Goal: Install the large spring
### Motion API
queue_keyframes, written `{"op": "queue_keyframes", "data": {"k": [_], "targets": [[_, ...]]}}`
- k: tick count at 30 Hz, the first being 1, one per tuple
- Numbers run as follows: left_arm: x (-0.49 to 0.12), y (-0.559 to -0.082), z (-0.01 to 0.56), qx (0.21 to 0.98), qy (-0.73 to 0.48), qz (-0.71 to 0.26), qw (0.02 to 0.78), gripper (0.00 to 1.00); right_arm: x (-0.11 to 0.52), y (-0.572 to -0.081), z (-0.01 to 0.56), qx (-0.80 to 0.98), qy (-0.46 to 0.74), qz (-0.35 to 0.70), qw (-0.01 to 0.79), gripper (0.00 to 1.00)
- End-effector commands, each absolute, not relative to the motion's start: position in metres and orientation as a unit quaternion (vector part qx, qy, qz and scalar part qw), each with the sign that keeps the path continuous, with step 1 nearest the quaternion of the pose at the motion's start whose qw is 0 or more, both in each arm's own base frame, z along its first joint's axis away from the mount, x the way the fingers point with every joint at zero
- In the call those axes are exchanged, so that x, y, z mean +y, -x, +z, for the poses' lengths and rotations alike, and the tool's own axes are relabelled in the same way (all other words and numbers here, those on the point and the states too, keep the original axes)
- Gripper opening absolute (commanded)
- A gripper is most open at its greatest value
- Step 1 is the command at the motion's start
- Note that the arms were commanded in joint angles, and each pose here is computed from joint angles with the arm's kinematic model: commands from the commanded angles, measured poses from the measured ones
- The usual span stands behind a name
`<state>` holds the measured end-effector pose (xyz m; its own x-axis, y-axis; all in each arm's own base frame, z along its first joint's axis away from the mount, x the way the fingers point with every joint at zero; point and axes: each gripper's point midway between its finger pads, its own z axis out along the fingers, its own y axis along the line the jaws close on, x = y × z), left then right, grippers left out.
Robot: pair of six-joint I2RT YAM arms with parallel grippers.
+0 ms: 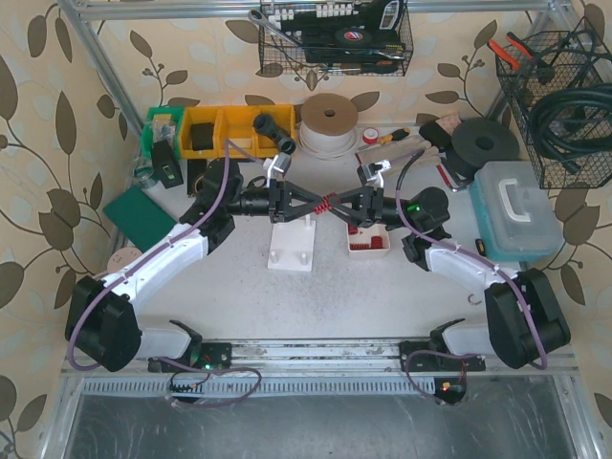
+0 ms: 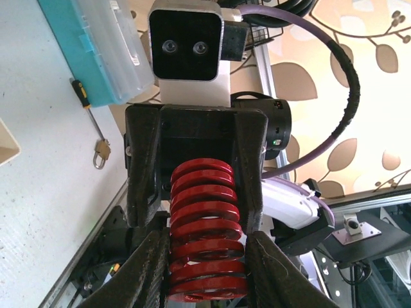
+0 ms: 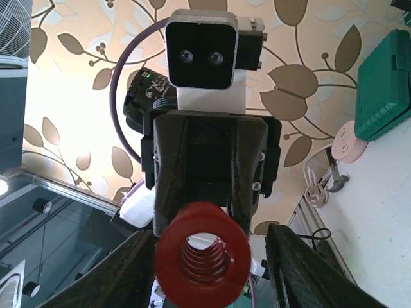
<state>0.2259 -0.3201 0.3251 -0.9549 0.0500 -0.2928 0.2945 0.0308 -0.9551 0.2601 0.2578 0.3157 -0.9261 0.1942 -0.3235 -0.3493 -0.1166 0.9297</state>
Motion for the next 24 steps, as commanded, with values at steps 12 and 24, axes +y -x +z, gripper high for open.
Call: {"op": "queue_keyframes", "data": {"k": [12,24], "targets": [[-0.3128,-0.2198,0.3452,0.704,-0.172,-0.68,0.112,0.0,0.2591,-0.2459,0.3254,0.642,0.108,0.735,0.188,0.47],[-0.3127,-0.2214,0.3423,0.707,-0.172,-0.678,0.107,0.0,0.26,-0.248,0.3245,0.646,0.106,0.733,0.186,0.4]]}}
